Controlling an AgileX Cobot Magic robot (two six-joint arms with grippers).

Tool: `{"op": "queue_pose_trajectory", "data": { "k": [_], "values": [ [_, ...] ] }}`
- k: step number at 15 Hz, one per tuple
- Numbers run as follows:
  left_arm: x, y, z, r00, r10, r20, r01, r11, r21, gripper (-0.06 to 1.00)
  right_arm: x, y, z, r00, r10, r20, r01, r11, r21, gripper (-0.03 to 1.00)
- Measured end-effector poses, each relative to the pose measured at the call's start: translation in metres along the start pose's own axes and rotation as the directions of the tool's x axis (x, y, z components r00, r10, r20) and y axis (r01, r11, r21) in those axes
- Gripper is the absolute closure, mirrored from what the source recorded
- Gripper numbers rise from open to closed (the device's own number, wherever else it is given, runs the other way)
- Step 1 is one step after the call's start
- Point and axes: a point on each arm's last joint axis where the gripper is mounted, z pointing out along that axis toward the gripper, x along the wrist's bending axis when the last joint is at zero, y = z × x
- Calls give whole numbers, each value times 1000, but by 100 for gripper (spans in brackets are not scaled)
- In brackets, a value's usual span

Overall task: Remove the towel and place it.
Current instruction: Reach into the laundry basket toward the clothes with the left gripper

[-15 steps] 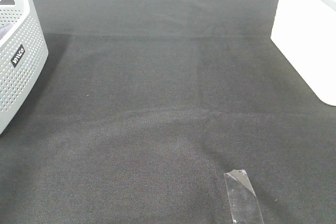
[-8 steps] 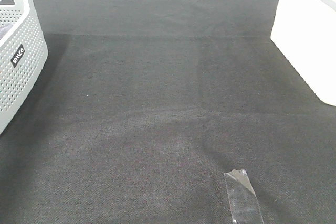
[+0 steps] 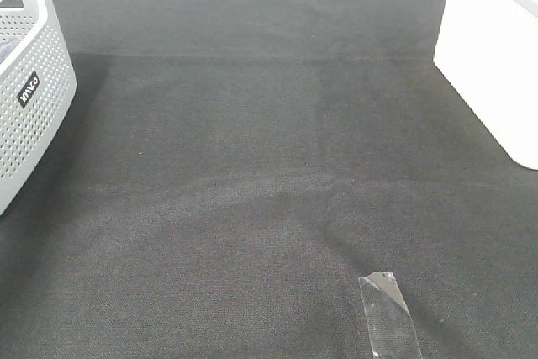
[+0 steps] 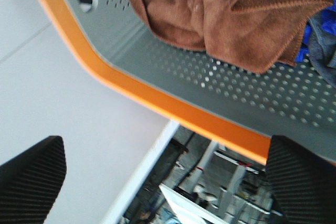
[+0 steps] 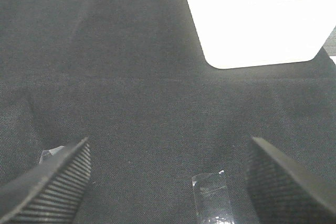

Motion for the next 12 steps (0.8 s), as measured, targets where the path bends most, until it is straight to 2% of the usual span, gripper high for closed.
{"op": "queue_pose_trajectory", "data": {
  "k": [3,6,8,10,12],
  "values": [
    [-5,17,33,993,102,58,-102,995,-15,-3,0,0,0,1000,0,0,0,1000,0,21],
    [-19,24,44,978,183,104,-183,983,-14,-3,0,0,0,1000,0,0,0,1000,0,21],
    [-35,33,52,959,253,127,-251,967,-34,-3,0,0,0,1000,0,0,0,1000,0,21],
    [-50,40,60,929,345,132,-341,939,-49,-3,0,0,0,1000,0,0,0,1000,0,21],
    [-55,44,64,910,397,119,-394,918,-52,-3,0,0,0,1000,0,0,0,1000,0,21]
  ]
}}
